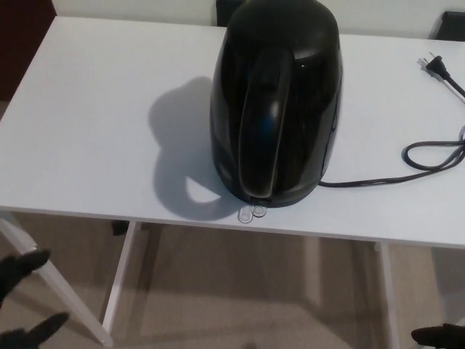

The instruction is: The robot walk towards a table in front and click the button on the base of the boilling pot using its left middle finger

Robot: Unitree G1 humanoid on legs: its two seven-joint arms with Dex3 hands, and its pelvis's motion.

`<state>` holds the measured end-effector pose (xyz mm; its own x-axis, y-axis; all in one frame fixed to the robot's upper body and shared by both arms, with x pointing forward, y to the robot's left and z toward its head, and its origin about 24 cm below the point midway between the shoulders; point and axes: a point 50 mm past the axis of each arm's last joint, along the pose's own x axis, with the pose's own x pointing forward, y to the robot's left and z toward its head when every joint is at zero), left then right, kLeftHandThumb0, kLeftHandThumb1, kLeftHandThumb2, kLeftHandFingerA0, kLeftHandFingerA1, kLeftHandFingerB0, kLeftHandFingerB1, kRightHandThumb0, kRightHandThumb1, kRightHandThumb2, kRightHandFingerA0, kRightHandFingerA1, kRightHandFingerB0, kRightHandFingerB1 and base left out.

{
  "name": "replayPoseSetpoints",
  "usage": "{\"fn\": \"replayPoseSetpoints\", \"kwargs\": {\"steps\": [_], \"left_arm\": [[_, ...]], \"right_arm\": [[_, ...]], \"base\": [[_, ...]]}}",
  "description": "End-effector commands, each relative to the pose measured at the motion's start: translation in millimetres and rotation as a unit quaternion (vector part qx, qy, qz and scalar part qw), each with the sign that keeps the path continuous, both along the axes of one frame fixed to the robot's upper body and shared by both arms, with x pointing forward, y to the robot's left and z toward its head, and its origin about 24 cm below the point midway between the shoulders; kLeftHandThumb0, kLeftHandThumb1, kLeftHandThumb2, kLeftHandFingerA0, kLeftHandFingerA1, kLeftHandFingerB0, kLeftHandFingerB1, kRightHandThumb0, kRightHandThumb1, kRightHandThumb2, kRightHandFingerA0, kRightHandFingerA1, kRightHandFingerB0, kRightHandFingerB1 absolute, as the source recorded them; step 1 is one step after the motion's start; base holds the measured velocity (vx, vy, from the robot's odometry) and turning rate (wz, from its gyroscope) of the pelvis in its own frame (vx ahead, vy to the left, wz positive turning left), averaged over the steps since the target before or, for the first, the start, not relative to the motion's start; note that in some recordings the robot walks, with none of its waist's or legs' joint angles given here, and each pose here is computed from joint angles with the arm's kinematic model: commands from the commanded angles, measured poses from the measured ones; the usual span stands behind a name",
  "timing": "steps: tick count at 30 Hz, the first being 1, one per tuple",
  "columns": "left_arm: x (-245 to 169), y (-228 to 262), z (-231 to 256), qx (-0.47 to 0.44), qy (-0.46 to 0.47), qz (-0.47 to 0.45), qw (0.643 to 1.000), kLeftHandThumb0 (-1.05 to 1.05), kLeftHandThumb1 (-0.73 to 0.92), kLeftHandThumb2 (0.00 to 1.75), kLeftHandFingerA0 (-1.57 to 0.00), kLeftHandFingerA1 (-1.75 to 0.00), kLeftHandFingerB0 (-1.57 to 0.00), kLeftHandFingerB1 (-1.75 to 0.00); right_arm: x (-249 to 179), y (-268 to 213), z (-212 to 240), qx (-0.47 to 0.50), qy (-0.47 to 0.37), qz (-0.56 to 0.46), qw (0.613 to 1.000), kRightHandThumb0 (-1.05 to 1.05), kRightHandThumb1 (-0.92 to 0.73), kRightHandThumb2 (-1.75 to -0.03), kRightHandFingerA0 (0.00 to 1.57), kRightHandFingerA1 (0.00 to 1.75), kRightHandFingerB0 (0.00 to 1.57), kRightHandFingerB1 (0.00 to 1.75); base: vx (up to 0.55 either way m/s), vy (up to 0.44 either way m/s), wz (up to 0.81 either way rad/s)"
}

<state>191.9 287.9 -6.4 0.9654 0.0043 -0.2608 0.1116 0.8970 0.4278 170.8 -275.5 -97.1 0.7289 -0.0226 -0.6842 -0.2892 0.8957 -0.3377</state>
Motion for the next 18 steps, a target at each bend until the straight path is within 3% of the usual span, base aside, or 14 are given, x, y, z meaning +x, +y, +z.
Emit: {"fn": "replayPoseSetpoints", "kwargs": {"steps": [1,11,16,17,18], "left_arm": [[-4,-95,100,0.124,-0.252,-0.282,0.918,-0.57,0.36,0.69,-0.27,-0.45,-0.24,-0.40],[-26,-149,125,0.178,-0.291,-0.438,0.832,-0.65,0.38,0.72,-0.28,-0.44,-0.23,-0.39],[-34,-158,129,0.207,-0.309,-0.466,0.803,-0.67,0.38,0.74,-0.32,-0.43,-0.26,-0.40],[-34,-159,129,0.218,-0.309,-0.471,0.797,-0.64,0.46,0.56,-0.35,-0.35,-0.30,-0.31],[-33,-159,128,0.224,-0.308,-0.474,0.794,-0.64,0.47,0.56,-0.34,-0.35,-0.30,-0.31]], "right_arm": [[3,-8,4,-0.019,-0.003,0.001,1.000,-0.45,-0.51,-0.80,0.65,0.59,0.45,0.52],[8,-9,8,-0.016,-0.012,0.011,1.000,-0.43,-0.52,-0.79,0.65,0.59,0.45,0.51],[8,-9,9,-0.022,-0.016,0.009,1.000,-0.43,-0.52,-0.79,0.69,0.60,0.48,0.52],[8,-9,9,-0.019,-0.016,0.005,1.000,-0.42,-0.52,-0.78,0.68,0.60,0.48,0.52],[8,-8,8,-0.018,-0.015,0.005,1.000,-0.42,-0.52,-0.78,0.68,0.60,0.48,0.52]], "base": [[0.00,0.000,0.00],[0.00,0.000,0.00],[0.00,0.000,0.00],[0.00,0.000,0.00],[0.00,0.000,0.00]]}}
